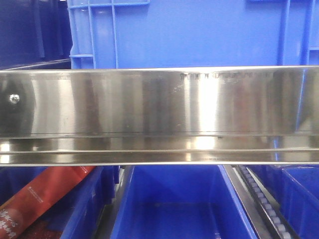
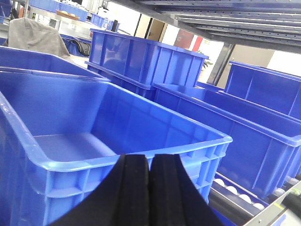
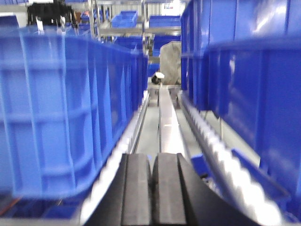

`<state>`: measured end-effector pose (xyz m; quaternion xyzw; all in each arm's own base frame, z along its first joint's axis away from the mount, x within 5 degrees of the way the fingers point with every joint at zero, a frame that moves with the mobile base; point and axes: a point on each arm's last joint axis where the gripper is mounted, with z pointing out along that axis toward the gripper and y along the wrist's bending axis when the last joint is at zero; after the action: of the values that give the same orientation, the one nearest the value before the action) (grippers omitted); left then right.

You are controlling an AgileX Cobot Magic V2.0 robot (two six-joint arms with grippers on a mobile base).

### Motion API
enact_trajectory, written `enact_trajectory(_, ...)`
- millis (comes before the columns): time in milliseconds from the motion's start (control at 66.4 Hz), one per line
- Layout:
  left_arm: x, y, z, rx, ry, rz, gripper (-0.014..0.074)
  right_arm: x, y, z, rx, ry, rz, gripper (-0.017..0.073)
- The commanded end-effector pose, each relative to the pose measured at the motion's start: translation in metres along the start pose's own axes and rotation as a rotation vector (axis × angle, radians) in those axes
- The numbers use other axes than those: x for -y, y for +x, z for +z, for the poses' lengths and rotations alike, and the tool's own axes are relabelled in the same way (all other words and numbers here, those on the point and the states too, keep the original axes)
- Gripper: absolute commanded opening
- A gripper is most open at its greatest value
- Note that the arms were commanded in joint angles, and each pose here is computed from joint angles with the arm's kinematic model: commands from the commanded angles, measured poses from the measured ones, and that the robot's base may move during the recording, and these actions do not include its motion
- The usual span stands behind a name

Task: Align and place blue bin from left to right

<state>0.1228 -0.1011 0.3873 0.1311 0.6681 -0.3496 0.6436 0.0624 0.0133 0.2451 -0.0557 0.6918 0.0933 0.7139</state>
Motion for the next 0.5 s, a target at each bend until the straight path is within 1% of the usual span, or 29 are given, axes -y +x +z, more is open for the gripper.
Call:
enact_trajectory(0,0.002,-0.001,-0.001,0.01,0.016,0.005,-0.0111,0.001,0.008,-0.002,0.04,0.011,0.003,-0.0078)
enact_trajectory(166,0.002,-0.001,-0.001,0.01,0.016,0.005,-0.0111,0.003,0.033,-0.008,0.033,0.026,0.002,-0.0078)
enact_trajectory(482,0.002,-0.001,-0.001,0.01,0.016,0.005,-0.0111,0.003,0.033,-0.009,0.031,0.029,0.002,-0.0078)
